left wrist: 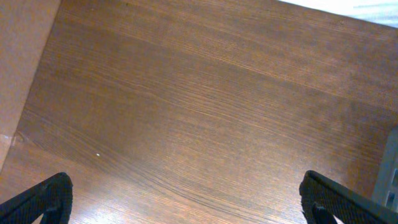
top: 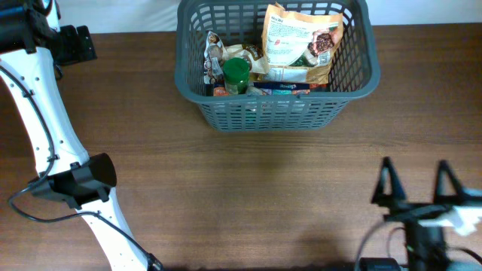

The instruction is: Pack container

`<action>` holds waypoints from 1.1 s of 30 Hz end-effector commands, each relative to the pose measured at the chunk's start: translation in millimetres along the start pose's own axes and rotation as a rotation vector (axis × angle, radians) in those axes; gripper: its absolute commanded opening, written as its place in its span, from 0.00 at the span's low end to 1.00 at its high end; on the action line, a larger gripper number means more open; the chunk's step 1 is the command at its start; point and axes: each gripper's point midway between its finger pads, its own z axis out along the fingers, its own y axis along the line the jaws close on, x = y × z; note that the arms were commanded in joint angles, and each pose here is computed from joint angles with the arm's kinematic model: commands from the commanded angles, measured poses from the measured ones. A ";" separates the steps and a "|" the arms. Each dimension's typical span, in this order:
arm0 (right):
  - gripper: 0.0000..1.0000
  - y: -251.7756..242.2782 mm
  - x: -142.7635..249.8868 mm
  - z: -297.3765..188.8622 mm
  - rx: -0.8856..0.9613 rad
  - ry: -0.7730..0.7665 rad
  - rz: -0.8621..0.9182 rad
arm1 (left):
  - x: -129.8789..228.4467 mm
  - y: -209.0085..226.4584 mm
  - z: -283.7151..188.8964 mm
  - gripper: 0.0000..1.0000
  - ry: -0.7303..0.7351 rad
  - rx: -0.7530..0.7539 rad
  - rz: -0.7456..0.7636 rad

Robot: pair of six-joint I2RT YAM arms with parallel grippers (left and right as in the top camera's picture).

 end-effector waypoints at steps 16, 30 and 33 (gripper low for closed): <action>0.99 -39.5 167.0 35.4 0.038 0.179 0.012 | -1.2 1.5 -10.0 0.99 -0.018 0.008 -0.016; 0.99 -41.8 171.2 37.8 0.040 0.159 0.011 | -1.2 1.5 -10.0 0.99 -0.018 0.008 -0.016; 0.99 -41.8 171.2 37.8 0.040 0.159 0.011 | -1.3 1.7 -10.0 0.99 -0.018 0.007 -0.016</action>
